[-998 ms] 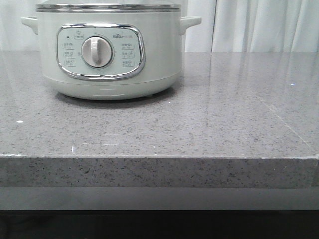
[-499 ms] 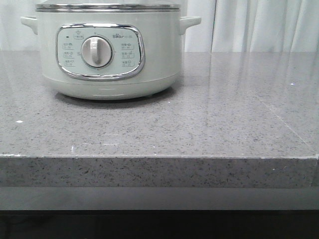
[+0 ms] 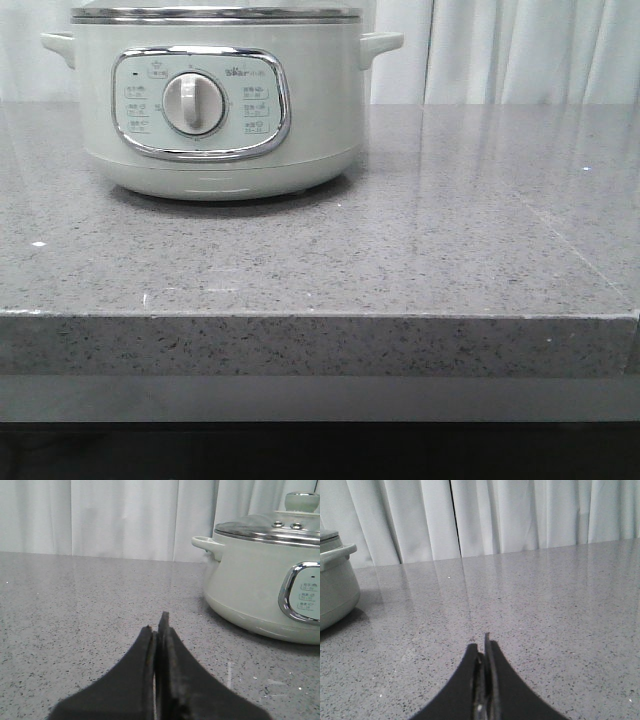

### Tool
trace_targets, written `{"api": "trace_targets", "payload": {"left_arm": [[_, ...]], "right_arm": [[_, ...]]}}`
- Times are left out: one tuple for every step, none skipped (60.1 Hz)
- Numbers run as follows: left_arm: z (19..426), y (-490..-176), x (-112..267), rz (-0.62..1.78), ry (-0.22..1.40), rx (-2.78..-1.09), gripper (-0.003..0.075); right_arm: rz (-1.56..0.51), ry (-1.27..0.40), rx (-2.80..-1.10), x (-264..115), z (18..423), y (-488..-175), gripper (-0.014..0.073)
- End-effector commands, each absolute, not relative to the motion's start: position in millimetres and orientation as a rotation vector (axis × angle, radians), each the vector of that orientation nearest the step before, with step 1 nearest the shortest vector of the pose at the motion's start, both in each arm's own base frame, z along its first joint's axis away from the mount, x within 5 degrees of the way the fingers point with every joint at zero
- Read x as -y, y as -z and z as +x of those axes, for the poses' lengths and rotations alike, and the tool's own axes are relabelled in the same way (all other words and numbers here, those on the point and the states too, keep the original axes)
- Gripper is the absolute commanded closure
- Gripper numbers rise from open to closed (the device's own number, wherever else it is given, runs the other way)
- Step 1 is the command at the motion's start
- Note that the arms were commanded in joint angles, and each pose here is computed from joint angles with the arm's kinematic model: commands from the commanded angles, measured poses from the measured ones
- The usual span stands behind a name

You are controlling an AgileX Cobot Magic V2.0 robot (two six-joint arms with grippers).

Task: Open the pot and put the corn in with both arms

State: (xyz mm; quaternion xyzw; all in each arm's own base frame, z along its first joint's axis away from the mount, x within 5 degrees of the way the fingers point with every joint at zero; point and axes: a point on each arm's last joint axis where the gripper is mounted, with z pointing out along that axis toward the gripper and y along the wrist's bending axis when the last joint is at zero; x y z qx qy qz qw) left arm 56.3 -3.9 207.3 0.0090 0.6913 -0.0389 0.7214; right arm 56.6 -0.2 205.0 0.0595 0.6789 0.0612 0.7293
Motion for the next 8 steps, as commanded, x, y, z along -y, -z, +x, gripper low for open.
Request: {"api": "trace_targets", "payload": {"left_arm": [[54.0,-214.8,3.0,0.002,0.095,-1.426,0.0741],[54.0,-214.8,3.0,0.002,0.095,-1.426,0.0741],[54.0,-214.8,3.0,0.002,0.095,-1.426,0.0741],[54.0,-214.8,3.0,0.002,0.095,-1.426,0.0741],[54.0,-214.8,3.0,0.002,0.095,-1.426,0.0741],[54.0,-214.8,3.0,0.002,0.095,-1.426,0.0741],[54.0,-214.8,3.0,0.002,0.095,-1.426,0.0741],[54.0,-214.8,3.0,0.002,0.095,-1.426,0.0741]], "right_arm": [[0.121,-0.122,-1.391,0.8,53.7,-213.2,0.0661],[0.121,-0.122,-1.391,0.8,53.7,-213.2,0.0661],[0.121,-0.122,-1.391,0.8,53.7,-213.2,0.0661],[0.121,-0.122,-1.391,0.8,53.7,-213.2,0.0661],[0.121,-0.122,-1.391,0.8,53.7,-213.2,0.0661],[0.121,-0.122,-1.391,0.8,53.7,-213.2,0.0661],[0.121,-0.122,-1.391,0.8,53.7,-213.2,0.0661],[0.121,-0.122,-1.391,0.8,53.7,-213.2,0.0661]]}}
